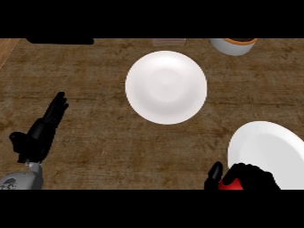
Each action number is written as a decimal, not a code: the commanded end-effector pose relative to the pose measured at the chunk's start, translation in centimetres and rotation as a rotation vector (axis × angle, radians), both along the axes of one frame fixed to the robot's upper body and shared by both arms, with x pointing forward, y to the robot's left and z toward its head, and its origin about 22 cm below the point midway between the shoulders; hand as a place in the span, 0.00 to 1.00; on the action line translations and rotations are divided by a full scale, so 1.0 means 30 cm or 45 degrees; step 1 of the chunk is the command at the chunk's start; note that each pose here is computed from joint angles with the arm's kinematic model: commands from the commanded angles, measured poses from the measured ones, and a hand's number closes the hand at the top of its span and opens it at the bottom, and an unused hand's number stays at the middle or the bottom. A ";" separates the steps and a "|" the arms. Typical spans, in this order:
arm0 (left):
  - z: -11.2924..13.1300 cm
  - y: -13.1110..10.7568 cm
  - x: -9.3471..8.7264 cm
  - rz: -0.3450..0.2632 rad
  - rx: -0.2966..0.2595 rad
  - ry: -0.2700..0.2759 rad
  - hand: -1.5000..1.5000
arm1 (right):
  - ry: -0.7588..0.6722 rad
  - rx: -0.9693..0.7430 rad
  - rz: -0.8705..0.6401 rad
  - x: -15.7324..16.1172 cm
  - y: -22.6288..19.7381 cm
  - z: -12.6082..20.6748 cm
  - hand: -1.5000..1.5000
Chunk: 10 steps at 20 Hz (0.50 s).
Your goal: Pick the tomato from the plate and place it in the plate
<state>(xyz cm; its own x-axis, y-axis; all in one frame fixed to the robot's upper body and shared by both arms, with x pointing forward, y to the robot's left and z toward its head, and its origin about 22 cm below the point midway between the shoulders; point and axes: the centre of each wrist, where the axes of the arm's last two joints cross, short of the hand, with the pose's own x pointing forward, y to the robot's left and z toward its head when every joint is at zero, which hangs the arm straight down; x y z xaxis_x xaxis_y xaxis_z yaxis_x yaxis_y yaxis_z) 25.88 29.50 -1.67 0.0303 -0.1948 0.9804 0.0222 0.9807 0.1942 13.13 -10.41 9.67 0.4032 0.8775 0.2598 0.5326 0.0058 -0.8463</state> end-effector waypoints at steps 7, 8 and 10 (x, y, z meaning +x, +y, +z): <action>0.004 -0.046 0.024 -0.070 -0.003 -0.009 0.50 | 0.018 0.384 -0.146 0.285 0.076 0.091 1.00; 0.020 -0.022 0.029 -0.039 -0.007 0.008 0.50 | 0.027 0.377 -0.140 0.324 0.086 0.094 1.00; 0.023 -0.055 0.037 -0.078 0.000 -0.009 0.50 | 0.038 0.399 -0.151 0.397 0.089 0.099 1.00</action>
<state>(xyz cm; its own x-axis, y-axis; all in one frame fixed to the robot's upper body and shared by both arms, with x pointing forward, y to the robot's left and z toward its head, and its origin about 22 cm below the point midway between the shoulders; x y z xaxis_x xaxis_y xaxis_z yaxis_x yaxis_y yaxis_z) 26.57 28.54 -1.34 0.0156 -0.1941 0.9809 0.0631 0.9792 0.1928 21.51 -8.66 11.60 0.3831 0.8379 0.3888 0.5198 0.1524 -0.8406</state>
